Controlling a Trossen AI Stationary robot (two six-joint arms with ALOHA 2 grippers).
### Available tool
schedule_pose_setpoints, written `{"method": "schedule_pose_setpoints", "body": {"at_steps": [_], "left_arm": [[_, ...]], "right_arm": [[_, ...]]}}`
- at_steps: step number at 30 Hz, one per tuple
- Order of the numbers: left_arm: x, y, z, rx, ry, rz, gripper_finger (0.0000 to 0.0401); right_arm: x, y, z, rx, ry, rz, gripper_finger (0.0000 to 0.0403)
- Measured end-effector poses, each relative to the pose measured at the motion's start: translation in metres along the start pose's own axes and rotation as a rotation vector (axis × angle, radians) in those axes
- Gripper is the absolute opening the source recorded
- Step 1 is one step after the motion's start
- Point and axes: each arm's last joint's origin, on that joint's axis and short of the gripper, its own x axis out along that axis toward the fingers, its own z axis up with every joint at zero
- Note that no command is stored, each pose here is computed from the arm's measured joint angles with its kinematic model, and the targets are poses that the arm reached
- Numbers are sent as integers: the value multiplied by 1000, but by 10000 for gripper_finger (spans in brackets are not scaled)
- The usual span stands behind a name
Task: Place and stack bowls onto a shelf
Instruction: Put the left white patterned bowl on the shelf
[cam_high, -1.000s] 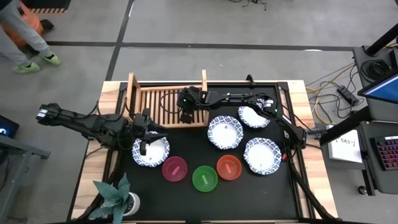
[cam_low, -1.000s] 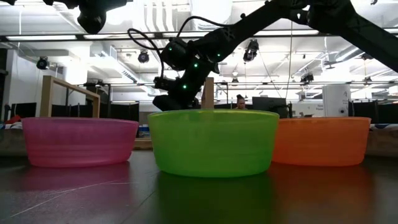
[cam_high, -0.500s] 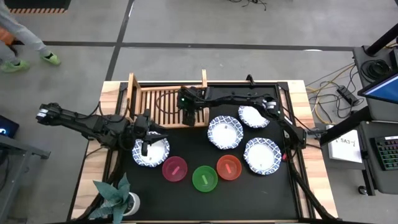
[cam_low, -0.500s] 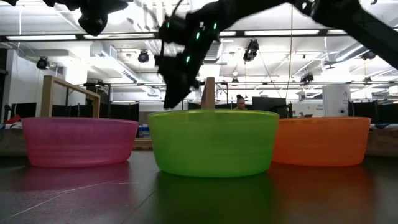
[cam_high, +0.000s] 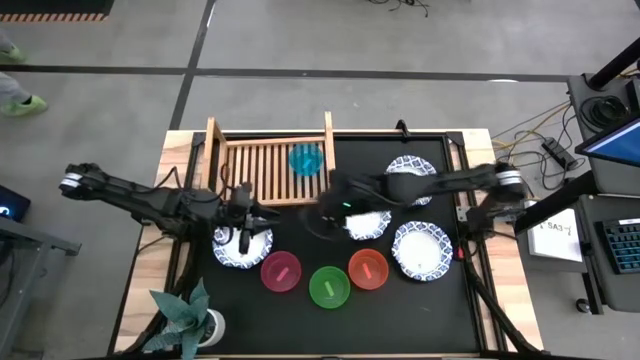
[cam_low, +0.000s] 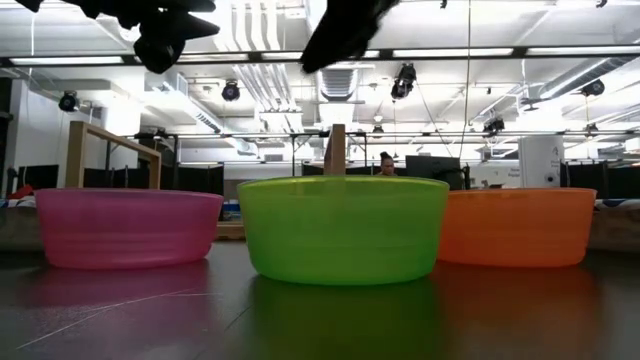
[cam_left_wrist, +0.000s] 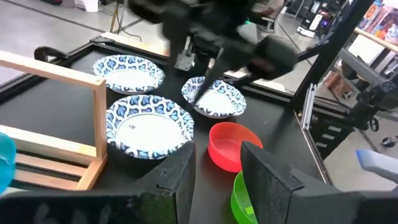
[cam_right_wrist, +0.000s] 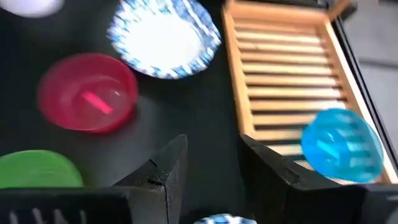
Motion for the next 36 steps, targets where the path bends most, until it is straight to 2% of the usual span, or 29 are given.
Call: {"method": "schedule_pose_setpoints", "body": {"at_steps": [4, 9, 13, 15, 19, 22, 27, 31, 34, 36], "left_arm": [[7, -2, 0, -16, 19, 8, 111], [18, -6, 2, -75, 38, 17, 111], [30, -12, 8, -129, 57, 27, 111], [37, -16, 13, -131, 61, 29, 111], [51, -23, 22, -140, 69, 33, 111], [60, -28, 25, -163, 174, 59, 111], [72, -34, 31, -236, 397, 210, 111], [79, -34, 26, -329, 597, 409, 111], [78, -31, 14, -397, 791, 594, 111], [82, -31, 6, -433, 880, 658, 111]], "right_arm": [[-29, 15, -28, -40, -133, 30, 134], [-50, 27, -68, -90, -298, 52, 130], [-60, 26, -94, -50, -383, 59, 123], [-63, 24, -106, 24, -374, 40, 119], [-66, 19, -122, 95, -328, -71, 108], [-70, 18, -126, 105, -301, -75, 98], [-81, 20, -128, 36, -323, -64, 83], [-91, 20, -128, -18, -356, -66, 74], [-97, 19, -128, -19, -377, -65, 69], [-99, 20, -129, -21, -379, -60, 68]]}}
